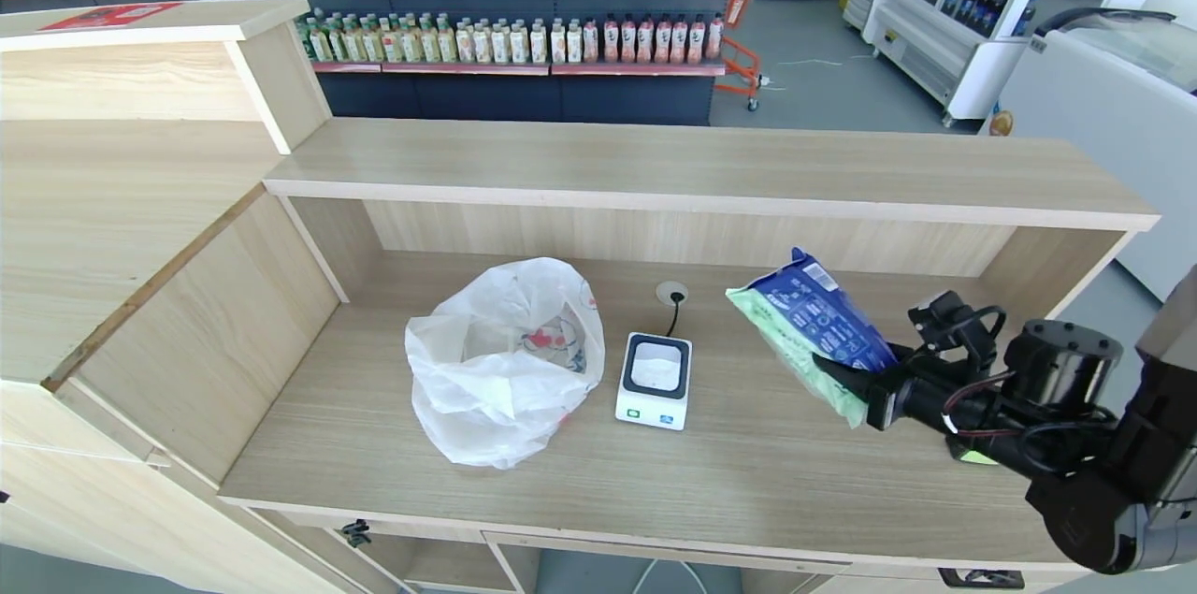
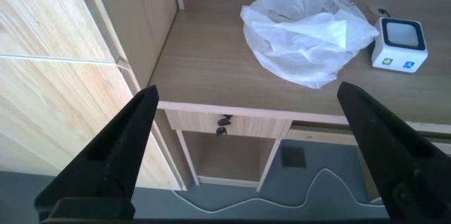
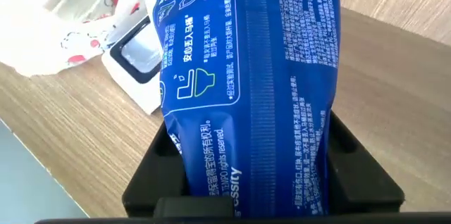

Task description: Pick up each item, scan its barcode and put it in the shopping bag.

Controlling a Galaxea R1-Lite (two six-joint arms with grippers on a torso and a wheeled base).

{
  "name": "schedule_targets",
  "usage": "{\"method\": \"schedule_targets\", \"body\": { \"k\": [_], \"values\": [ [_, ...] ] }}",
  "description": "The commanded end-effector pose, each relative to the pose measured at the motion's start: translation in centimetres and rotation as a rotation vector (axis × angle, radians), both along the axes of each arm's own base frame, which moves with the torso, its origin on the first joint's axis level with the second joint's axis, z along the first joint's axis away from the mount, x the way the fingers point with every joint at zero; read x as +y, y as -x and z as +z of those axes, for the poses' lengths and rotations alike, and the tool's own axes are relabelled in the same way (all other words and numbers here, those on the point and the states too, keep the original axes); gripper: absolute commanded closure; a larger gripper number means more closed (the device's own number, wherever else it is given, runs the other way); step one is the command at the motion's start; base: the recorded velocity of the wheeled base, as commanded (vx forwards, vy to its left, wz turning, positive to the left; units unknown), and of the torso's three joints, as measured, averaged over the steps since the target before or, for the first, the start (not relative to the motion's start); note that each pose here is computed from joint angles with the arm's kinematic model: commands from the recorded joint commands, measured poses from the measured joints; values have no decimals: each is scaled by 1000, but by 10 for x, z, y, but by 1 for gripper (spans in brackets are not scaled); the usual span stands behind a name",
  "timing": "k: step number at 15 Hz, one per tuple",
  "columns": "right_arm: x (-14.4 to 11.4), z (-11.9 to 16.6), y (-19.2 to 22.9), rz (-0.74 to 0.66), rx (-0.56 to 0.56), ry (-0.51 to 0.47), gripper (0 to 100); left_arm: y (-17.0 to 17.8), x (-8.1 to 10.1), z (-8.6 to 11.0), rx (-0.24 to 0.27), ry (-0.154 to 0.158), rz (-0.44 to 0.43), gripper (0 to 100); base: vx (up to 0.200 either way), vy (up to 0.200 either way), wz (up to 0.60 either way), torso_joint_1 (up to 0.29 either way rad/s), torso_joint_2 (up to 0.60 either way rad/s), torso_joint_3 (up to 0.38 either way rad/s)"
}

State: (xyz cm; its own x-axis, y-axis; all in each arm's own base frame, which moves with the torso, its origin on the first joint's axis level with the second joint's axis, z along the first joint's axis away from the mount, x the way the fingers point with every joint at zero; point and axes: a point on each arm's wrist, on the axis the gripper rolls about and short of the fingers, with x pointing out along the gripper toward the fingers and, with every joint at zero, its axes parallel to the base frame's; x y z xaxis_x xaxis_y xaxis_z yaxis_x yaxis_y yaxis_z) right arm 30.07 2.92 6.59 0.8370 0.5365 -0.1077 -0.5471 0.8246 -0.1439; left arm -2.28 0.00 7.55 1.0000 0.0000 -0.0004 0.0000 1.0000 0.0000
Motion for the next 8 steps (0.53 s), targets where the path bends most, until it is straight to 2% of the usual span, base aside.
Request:
{"method": "schedule_targets", "body": {
  "k": [1,2,8],
  "values": [
    [-1,27,30,36,-84,41,100,0,0,0,0,0,0,0,0,0,0,0,0,0],
    [-3,35,41,51,-116,56,100,0,0,0,0,0,0,0,0,0,0,0,0,0],
    [-6,87,80,37,-508,340,100,0,0,0,-2,0,0,0,0,0,0,0,0,0]
  ]
}}
